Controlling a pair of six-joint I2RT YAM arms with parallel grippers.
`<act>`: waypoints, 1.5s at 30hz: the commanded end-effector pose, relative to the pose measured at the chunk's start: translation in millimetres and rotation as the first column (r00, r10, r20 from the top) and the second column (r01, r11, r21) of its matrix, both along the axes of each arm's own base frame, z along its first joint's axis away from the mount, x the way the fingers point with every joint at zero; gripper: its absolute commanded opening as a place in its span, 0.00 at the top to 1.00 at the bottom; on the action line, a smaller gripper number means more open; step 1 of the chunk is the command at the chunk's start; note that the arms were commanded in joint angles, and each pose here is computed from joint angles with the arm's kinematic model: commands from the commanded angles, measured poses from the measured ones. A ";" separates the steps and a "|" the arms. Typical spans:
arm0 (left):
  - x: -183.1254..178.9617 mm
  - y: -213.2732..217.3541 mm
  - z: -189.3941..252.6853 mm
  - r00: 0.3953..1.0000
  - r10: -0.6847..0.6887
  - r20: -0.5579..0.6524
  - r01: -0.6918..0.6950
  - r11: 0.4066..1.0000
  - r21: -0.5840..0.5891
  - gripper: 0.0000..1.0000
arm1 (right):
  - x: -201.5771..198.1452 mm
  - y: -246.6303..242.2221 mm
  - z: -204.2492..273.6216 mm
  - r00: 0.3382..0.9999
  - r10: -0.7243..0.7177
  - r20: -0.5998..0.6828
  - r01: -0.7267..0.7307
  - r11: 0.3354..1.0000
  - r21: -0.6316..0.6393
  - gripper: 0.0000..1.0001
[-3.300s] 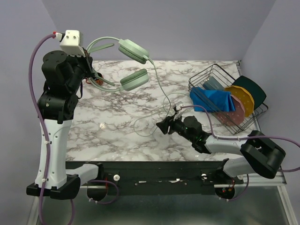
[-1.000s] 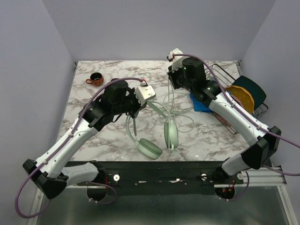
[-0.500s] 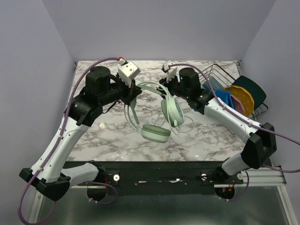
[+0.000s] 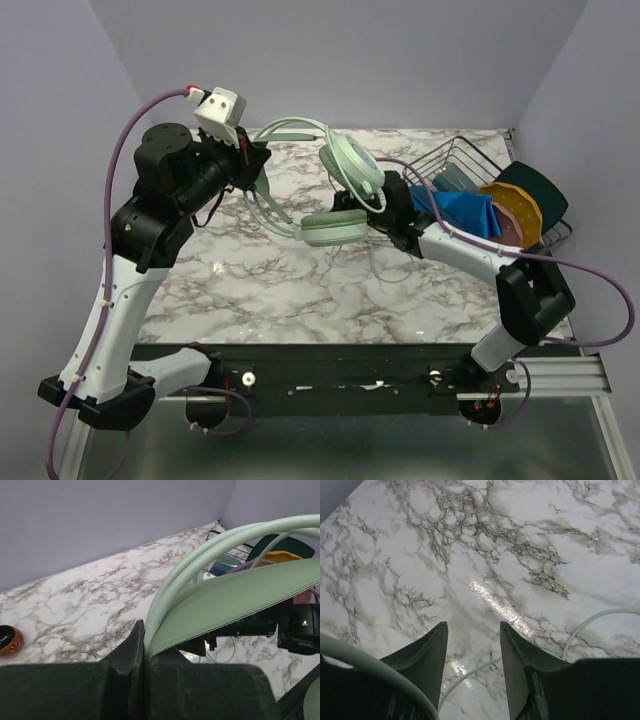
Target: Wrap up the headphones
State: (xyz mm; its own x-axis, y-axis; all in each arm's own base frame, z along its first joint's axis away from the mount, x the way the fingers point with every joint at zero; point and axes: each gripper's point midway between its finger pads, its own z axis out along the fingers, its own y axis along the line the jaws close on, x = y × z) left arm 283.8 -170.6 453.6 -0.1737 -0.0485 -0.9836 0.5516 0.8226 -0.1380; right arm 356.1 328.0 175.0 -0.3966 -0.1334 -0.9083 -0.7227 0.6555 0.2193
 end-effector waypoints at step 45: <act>135.0 230.3 -61.1 0.515 0.838 0.180 -0.855 0.518 0.034 1.00 | -187.4 79.1 2.4 0.912 0.407 0.058 -0.358 0.856 -0.373 0.99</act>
